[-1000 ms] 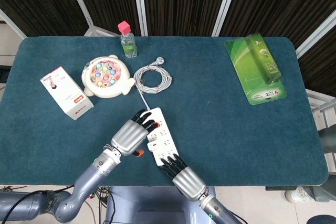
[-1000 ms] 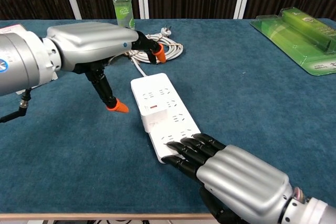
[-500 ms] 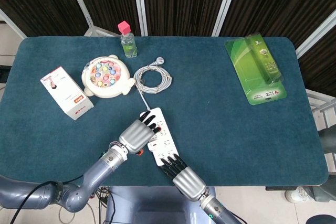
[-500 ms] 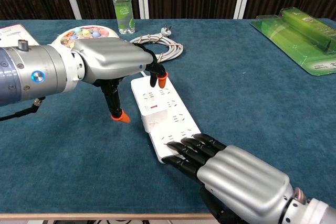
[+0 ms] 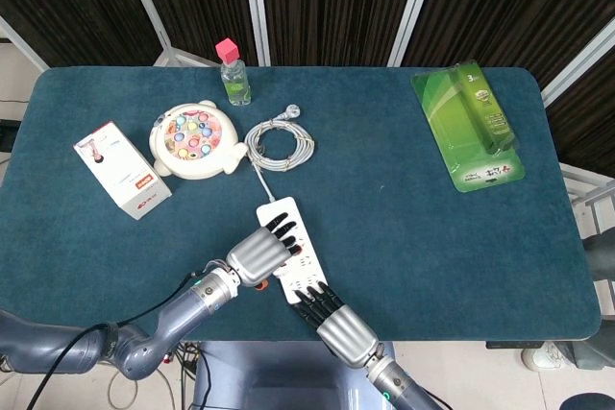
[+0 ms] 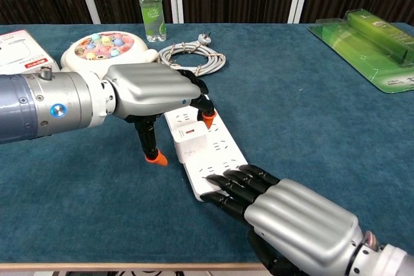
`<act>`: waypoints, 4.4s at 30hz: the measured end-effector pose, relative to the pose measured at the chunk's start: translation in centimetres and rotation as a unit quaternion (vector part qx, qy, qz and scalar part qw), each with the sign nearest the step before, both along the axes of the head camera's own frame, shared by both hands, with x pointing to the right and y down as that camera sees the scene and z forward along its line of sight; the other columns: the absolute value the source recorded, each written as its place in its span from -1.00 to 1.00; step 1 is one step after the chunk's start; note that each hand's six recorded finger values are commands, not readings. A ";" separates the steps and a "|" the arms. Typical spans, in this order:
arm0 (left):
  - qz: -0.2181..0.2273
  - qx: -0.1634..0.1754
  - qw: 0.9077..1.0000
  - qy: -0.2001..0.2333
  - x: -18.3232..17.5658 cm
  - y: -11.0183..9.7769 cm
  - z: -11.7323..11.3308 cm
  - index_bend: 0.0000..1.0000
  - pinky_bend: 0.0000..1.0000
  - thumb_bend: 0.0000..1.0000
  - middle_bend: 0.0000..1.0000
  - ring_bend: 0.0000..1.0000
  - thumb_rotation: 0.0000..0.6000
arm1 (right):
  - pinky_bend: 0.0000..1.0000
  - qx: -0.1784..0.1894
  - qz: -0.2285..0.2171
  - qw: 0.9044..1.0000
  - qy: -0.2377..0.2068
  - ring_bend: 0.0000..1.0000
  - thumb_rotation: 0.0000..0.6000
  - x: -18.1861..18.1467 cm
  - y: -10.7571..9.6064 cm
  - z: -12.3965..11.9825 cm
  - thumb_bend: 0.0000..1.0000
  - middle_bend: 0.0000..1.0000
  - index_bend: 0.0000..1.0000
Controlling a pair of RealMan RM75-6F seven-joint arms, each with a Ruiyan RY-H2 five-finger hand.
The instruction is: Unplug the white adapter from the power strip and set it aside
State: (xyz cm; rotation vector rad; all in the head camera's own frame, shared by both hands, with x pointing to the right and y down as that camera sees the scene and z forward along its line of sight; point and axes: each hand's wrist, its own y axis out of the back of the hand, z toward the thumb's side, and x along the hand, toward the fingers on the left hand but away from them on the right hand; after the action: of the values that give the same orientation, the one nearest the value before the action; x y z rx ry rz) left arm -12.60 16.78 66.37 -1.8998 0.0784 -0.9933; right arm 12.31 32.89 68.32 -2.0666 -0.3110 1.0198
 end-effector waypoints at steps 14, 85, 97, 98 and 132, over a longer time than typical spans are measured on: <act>0.002 0.002 1.000 0.008 0.7 0.2 0.7 -0.20 -0.97 -0.76 -0.28 -0.80 1.00 | -0.94 0.000 0.002 1.000 0.003 -1.00 1.00 0.2 0.0 0.1 0.75 -0.99 -1.00; -0.034 0.001 0.998 0.049 1.6 1.4 1.8 0.32 -0.78 -0.05 0.38 -0.52 1.00 | -0.94 -0.004 0.001 1.000 0.011 -0.99 1.00 0.5 0.4 0.5 0.75 -0.96 -1.00; -0.042 0.000 0.997 0.066 2.3 1.3 1.2 0.32 -0.78 -0.05 0.38 -0.52 1.00 | -0.94 -0.004 -0.003 1.000 0.009 -0.99 1.00 0.2 0.6 0.5 0.75 -0.96 -1.00; -0.042 0.000 0.997 0.066 2.3 1.3 1.2 0.32 -0.78 -0.05 0.38 -0.52 1.00 | -0.94 -0.004 -0.003 1.000 0.009 -0.99 1.00 0.2 0.7 0.5 0.75 -0.96 -1.00; -0.043 0.000 0.996 0.083 2.2 0.9 -0.1 0.34 -0.76 -0.05 0.40 -0.49 1.00 | -0.93 -0.006 -0.009 1.000 0.005 -0.98 1.00 -0.4 1.2 0.5 0.74 -0.95 -1.00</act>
State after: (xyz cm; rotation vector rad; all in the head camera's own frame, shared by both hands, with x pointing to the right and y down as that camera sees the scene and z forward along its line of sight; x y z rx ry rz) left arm -10.37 17.71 66.25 -1.9898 0.2594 -0.8897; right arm 11.93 34.10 68.85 -2.0713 -0.2804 1.0237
